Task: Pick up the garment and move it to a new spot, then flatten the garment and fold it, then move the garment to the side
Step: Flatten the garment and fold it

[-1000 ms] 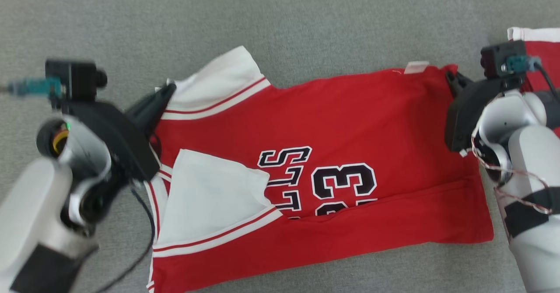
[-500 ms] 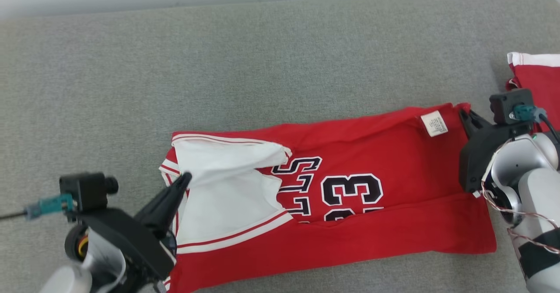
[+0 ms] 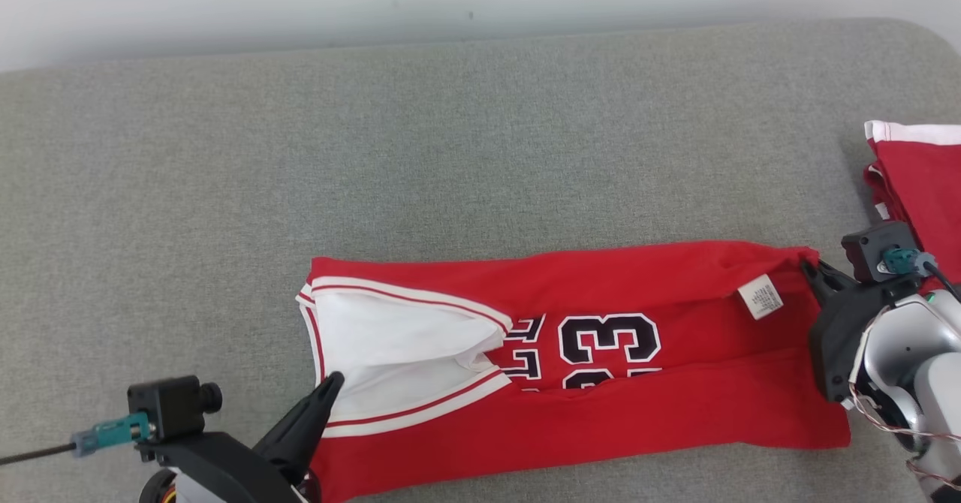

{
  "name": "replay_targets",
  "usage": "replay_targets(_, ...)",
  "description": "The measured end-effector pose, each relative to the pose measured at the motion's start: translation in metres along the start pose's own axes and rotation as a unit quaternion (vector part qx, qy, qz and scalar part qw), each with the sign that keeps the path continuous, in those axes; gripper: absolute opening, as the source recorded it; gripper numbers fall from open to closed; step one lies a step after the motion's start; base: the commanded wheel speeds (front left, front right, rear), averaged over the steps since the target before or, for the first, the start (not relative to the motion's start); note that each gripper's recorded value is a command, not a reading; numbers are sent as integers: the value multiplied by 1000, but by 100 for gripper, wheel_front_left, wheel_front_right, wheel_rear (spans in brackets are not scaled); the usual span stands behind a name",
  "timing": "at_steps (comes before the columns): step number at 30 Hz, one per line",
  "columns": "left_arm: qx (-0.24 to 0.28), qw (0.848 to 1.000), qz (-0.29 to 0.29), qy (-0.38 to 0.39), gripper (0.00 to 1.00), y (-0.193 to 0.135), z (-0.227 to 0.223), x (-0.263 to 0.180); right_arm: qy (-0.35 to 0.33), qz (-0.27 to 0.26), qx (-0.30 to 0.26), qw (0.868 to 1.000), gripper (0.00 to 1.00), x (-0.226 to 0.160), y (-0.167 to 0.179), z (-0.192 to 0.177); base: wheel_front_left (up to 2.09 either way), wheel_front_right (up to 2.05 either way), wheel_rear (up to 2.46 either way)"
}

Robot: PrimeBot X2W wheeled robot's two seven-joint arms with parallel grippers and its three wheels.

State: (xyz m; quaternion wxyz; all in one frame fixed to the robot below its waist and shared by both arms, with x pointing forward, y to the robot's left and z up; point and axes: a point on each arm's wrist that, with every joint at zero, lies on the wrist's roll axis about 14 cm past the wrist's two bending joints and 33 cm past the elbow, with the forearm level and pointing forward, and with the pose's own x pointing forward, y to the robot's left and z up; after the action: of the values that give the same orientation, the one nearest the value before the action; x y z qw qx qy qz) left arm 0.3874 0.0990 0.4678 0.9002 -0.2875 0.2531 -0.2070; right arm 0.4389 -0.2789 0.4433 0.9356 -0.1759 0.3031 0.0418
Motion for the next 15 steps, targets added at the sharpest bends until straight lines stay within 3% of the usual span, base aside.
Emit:
replay_targets(8, -15, 1000, 13, -6, 0, 3, -7, -12, 11, -13, -9, 1000, 0, -18, -11, -9, 0, 0, 0)
replay_targets(9, -15, 1000, 15, -3, 0, 4, -9, -13, 17, -13, -9, 1000, 30, -19, -11, -12, 0, 0, 0)
replay_targets(10, -16, 1000, 15, 0, 0, 4, -12, -13, 22, -11, -9, 1000, 95, -20, -9, -15, 0, 0, 0)
replay_targets(11, -18, 1000, 15, 1, 0, 3, -13, -13, 27, -10, -7, 1000, 100, -21, -7, -19, 0, 0, 0)
replay_targets(13, -20, 1000, 22, 7, 0, 5, -17, -14, 31, -11, 0, 999, 100, -22, -6, -22, 0, 0, 0)
replay_targets(14, -19, 999, 29, 11, 32, 8, -20, -15, 33, -14, 5, 999, 100, -22, -8, -22, 0, 0, 0)
replay_targets(15, -11, 999, 36, 11, 97, 11, -21, -15, 33, -16, 6, 999, 100, -23, -8, -23, 0, 0, 0)
